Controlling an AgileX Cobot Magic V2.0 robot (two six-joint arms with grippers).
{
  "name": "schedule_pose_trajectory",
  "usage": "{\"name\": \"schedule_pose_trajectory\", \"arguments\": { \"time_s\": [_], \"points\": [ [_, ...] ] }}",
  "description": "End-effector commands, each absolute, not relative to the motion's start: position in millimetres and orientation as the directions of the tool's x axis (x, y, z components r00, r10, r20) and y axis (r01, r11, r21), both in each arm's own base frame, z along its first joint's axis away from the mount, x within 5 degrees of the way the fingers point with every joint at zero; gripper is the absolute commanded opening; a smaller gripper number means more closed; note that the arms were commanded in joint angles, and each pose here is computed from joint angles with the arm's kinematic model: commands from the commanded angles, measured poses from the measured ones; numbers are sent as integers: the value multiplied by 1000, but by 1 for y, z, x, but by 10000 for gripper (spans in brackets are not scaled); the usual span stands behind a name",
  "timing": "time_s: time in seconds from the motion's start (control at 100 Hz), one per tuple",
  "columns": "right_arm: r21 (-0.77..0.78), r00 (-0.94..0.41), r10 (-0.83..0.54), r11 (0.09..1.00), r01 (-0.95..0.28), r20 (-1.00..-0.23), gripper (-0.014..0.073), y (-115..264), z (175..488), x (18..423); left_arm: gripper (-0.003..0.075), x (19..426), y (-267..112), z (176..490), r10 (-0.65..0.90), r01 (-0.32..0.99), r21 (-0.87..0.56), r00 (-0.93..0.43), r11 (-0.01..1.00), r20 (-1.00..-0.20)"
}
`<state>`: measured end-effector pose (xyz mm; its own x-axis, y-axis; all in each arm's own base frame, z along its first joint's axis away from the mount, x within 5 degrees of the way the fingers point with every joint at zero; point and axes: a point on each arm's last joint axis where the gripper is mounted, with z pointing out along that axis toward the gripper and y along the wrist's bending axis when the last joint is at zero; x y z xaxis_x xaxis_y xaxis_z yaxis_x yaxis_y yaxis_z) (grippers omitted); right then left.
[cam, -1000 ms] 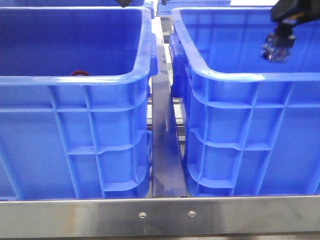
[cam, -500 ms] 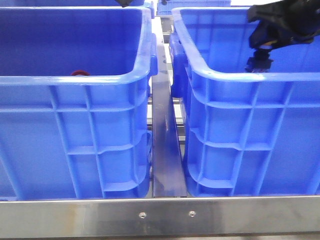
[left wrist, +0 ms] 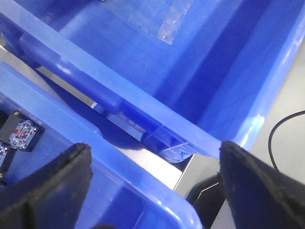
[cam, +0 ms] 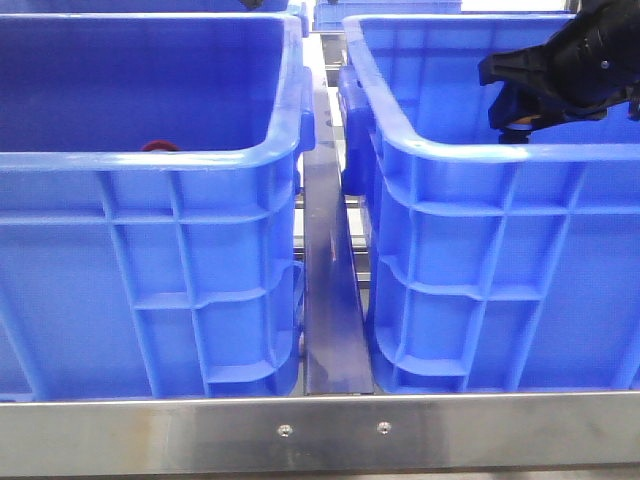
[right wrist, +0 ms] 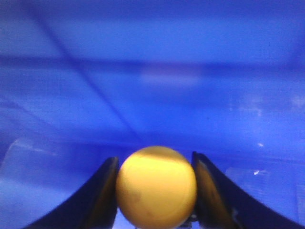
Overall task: Pick red and yellow buttons and place in box
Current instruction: 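Lower the yellow button into the empty bin and open the right gripper, then move the left gripper back down into the button bin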
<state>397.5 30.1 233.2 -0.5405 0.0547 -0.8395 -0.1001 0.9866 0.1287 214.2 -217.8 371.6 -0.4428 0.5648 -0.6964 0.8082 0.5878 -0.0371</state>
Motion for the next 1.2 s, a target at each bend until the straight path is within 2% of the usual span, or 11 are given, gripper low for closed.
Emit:
{"name": "schedule_pose_trajectory", "arguments": {
  "time_s": [0.0, 0.17, 0.37, 0.46, 0.67, 0.88, 1.19],
  "points": [
    [116, -468, 57, 988, -99, -882, 202, 29, 262, 397, 525, 209, -216, 395, 492, 809, -35, -391, 587, -778],
    [117, -469, 56, 988, -101, -882, 239, 29, 262, 397, 525, 209, -216, 395, 492, 809, -35, -391, 587, -778],
    [125, -473, 56, 985, -117, -880, 485, 31, 262, 397, 525, 209, -216, 395, 492, 809, -35, -391, 587, -778],
    [125, -473, 56, 985, -117, -880, 547, 31, 262, 397, 525, 209, -216, 395, 492, 809, -35, -391, 587, -778],
    [124, -468, 56, 985, -116, -882, 546, 31, 264, 396, 525, 209, -216, 395, 492, 809, -35, -391, 587, -778],
    [121, -428, 58, 985, -122, -902, 546, 30, 282, 385, 525, 209, -216, 395, 492, 809, -35, -391, 587, -778],
    [116, -371, 61, 985, -129, -927, 546, 27, 310, 318, 524, 209, -216, 395, 493, 809, -34, -390, 587, -778]
  ]
}}
